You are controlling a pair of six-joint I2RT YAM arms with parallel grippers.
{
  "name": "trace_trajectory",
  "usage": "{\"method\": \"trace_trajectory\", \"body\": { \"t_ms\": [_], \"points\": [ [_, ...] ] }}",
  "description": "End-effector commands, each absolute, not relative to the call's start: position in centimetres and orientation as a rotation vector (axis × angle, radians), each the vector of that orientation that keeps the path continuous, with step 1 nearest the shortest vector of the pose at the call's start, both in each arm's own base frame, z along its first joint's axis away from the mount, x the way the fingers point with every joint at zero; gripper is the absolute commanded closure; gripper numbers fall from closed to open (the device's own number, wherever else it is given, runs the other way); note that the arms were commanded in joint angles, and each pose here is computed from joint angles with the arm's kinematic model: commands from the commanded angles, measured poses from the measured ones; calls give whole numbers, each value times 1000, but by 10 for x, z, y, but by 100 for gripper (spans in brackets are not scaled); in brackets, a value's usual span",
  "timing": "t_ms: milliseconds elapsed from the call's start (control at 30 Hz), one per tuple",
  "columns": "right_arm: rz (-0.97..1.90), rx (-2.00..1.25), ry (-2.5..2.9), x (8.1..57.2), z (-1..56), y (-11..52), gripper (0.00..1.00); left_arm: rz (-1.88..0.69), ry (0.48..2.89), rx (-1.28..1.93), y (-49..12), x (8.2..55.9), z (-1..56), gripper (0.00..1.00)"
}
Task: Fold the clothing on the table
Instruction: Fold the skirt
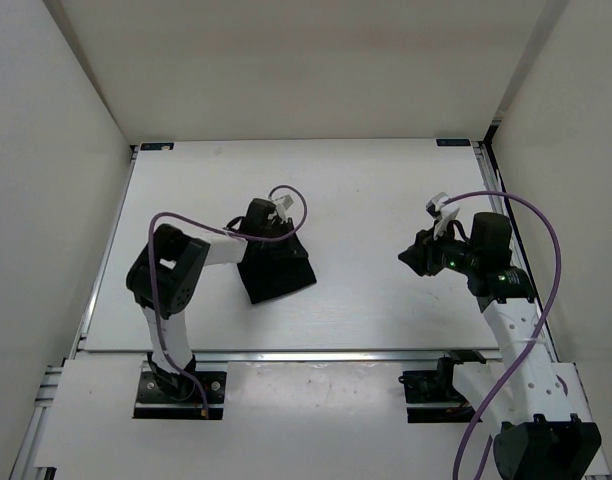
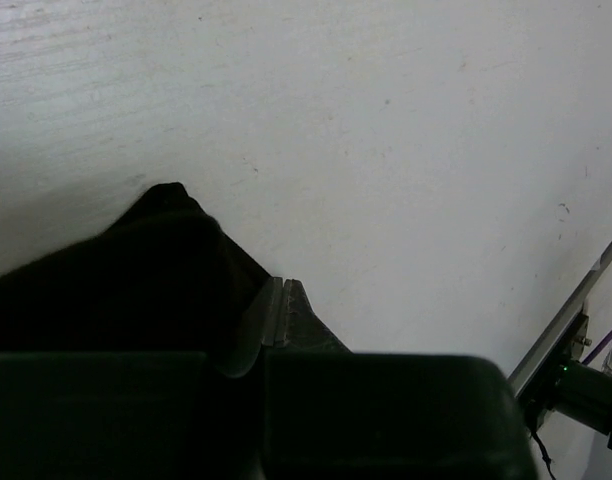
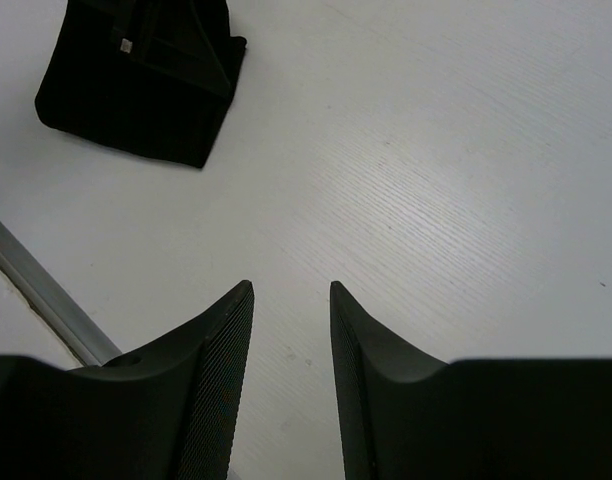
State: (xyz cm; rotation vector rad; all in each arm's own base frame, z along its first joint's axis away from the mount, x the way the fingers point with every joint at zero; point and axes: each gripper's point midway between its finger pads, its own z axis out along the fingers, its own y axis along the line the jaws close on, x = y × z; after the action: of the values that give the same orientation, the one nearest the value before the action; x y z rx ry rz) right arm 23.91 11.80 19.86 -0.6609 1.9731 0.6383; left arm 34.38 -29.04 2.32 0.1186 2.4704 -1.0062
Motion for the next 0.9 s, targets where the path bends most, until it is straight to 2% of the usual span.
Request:
{"method": "trace_trajectory", "body": {
  "t_ms": [0, 100, 200, 533, 633, 733, 867],
  "points": [
    [620, -673, 1962, 240, 198, 117, 58, -1026, 2279, 169, -293, 356, 89, 100],
    [628, -677, 1960, 239, 197, 119, 58, -1009, 2174, 148, -281, 370, 129, 100],
    [629, -672, 1963, 238, 195, 118, 58, -996, 2156, 131, -268, 380, 139, 100],
    [609, -662, 1968, 243, 198, 114, 58, -938, 2426, 8, -249, 383, 23, 100],
    [619, -658, 1976, 241, 197, 114, 58, -909, 2455, -23, -246, 381, 6, 100],
    [616, -657, 1976, 240, 198, 113, 58, -919, 2419, -30, -247, 380, 19, 100],
    [605, -660, 1973, 238, 197, 111, 59, -852, 2286, 24, -242, 385, 84, 100]
  ]
}}
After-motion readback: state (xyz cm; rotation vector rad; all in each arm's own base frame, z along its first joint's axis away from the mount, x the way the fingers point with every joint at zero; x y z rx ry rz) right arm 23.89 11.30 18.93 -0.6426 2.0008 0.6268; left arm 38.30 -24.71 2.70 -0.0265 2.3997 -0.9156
